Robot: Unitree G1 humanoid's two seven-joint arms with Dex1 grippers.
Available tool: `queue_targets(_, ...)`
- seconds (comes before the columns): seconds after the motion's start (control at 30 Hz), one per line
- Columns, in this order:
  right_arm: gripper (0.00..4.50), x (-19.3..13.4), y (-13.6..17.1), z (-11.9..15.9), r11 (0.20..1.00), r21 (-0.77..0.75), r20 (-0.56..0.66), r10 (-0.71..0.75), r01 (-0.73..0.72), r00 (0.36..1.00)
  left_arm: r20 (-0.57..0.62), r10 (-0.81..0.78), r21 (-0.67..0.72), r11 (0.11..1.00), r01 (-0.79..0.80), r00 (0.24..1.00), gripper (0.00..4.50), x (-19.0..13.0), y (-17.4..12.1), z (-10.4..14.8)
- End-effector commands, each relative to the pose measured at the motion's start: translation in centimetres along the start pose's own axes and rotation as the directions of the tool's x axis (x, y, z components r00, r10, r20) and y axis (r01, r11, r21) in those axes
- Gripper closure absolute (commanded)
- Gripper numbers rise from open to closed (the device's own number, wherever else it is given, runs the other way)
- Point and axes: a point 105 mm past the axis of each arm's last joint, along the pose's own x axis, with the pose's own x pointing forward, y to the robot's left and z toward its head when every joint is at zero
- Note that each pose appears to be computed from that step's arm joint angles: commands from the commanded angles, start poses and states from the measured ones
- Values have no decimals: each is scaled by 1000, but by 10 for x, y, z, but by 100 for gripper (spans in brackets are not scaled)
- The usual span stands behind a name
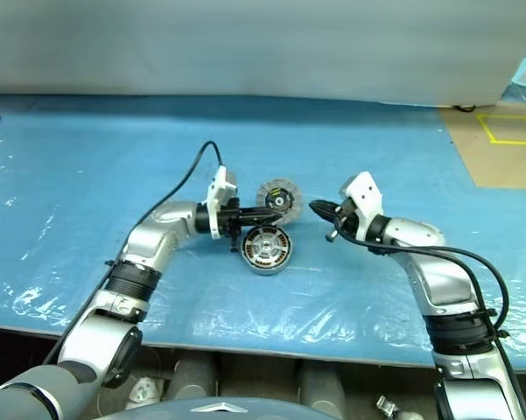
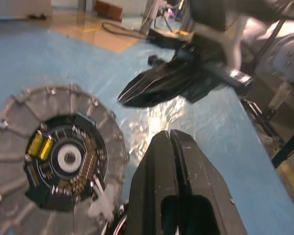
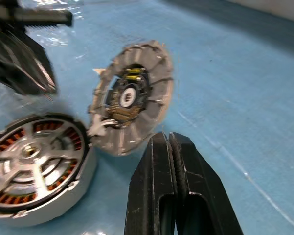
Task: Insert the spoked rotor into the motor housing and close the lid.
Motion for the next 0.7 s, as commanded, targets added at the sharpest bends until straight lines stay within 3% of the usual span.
queue_targets(0.03,450,8,-9,11,997,-50,37,-48,50,998,32,4,16,1000,-5,999,443,-9,-8,13)
queue_targets(0.17,450,21,-18,12,994,-72,39,-80,83,996,-8,32,31,999,-32,999,443,-29,-18,8)
queue_targets(0.37,450,47,-14,19,998,-70,83,-1,7,997,-69,150,43,988,-148,986,443,-68,-32,-6)
queue_targets(0.57,450,65,17,37,972,-32,149,233,-231,961,-117,330,49,944,-326,937,443,-107,-31,-23)
queue_targets(0.7,450,71,33,45,939,-29,172,342,-342,924,-82,436,47,900,-434,896,443,-124,-31,-25)
